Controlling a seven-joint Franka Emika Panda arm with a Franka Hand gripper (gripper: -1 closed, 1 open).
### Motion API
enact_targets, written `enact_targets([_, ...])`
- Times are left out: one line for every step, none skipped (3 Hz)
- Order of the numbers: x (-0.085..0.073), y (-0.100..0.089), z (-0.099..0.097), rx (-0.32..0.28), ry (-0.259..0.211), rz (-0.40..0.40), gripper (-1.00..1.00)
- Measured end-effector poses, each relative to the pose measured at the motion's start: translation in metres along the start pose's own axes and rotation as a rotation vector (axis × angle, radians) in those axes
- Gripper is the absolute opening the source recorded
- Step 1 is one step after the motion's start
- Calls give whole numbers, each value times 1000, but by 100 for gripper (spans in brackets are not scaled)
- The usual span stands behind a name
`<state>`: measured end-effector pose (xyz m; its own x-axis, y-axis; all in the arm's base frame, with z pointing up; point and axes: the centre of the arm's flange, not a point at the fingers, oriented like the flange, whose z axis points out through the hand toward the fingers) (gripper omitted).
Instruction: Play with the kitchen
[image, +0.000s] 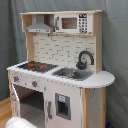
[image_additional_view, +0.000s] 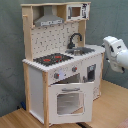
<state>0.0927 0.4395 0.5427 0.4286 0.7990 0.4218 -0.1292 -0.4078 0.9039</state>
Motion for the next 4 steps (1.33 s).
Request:
enact_targets([-13, 17, 2, 22, -30, -73, 100])
enact_targets([-27, 29, 10, 48, -52, -138, 100])
enact_targets([-44, 43, 25, 85, -75, -214, 100])
enact_targets([-60, 52, 43, 134, -98, -302, 100])
